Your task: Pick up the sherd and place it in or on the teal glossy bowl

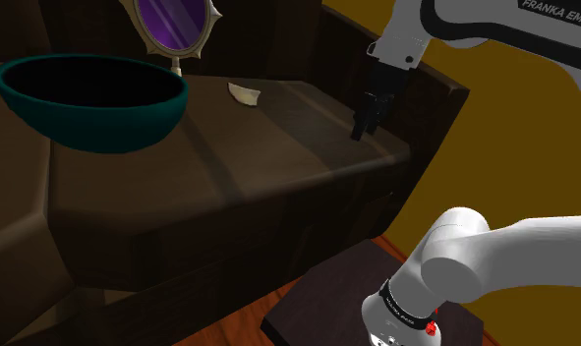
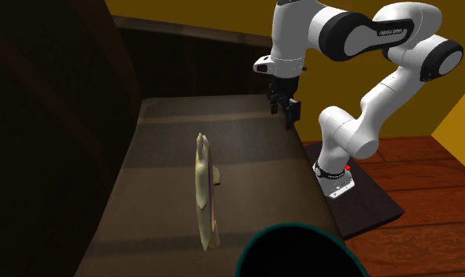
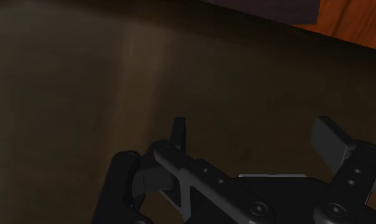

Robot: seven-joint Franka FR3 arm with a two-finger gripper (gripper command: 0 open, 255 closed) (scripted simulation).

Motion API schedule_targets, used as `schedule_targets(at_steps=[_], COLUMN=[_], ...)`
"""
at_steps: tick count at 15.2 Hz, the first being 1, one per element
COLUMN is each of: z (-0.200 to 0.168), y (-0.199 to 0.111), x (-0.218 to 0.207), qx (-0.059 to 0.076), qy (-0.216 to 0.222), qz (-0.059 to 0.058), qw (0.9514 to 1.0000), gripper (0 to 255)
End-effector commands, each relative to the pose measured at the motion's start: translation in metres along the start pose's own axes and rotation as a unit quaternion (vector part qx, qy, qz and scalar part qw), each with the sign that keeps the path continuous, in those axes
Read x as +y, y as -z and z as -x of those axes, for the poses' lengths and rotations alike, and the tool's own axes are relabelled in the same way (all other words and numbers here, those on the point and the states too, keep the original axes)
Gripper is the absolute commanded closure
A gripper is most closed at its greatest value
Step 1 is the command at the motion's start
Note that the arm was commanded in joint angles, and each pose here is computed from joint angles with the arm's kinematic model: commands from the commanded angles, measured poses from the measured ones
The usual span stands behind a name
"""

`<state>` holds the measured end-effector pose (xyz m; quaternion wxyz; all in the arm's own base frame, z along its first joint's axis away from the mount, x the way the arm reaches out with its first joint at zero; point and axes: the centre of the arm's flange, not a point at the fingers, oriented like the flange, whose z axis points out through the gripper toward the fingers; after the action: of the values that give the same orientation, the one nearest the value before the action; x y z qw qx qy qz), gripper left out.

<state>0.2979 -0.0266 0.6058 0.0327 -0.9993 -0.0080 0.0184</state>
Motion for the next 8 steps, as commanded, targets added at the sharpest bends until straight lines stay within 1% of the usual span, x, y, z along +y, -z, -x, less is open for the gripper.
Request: schedule_targets(at_steps=[1,4,6,8], z=[0.0,-0.033,-0.054,-0.075], y=[0.0,-0.001,-0.001,0.0], x=[0.0,-0.004,-0.01,-0.016], qx=[0.0,0.021,0.035,0.049], qy=[0.0,0.06,0.099,0.139], qz=[0.0,0.007,0.012,0.016], qw=[1.0,0.998,0.9944,0.989], gripper=[0,0,0,0])
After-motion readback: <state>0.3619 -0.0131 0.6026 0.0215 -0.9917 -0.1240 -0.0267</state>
